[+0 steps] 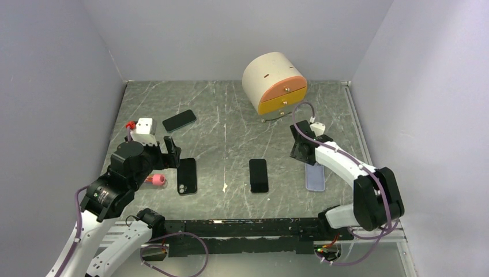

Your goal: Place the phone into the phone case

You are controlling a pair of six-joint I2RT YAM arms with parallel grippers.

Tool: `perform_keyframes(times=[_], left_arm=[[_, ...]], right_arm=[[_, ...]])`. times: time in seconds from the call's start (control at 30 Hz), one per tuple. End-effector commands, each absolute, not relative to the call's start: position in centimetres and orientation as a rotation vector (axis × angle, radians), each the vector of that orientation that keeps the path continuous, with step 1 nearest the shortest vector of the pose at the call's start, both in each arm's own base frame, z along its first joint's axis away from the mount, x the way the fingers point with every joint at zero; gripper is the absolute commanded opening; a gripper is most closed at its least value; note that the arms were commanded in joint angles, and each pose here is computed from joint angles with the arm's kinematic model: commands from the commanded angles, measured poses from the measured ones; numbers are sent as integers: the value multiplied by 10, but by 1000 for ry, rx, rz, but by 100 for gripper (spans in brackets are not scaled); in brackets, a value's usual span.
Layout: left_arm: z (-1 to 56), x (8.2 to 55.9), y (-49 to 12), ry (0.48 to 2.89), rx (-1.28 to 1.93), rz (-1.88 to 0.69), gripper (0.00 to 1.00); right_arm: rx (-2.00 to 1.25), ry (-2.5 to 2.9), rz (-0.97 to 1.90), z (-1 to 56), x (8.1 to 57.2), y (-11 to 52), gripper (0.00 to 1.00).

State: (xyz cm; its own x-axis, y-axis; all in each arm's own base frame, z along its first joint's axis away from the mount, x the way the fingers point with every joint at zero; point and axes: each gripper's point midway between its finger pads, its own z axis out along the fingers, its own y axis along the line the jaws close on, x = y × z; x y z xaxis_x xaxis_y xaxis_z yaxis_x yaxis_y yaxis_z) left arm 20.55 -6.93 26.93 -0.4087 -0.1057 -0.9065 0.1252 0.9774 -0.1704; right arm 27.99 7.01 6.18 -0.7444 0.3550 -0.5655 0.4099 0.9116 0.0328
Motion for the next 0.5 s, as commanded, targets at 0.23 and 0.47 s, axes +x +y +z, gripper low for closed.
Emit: perform_keyframes(times=[0.23,0.47], left_arm=[[277,206,-68,1944,0,-255,92],[278,206,-68,1943,2,-257,92]], right_arm=[[549,2589,-201,26,279,55,45],[537,2613,-224,17,280,49,45]])
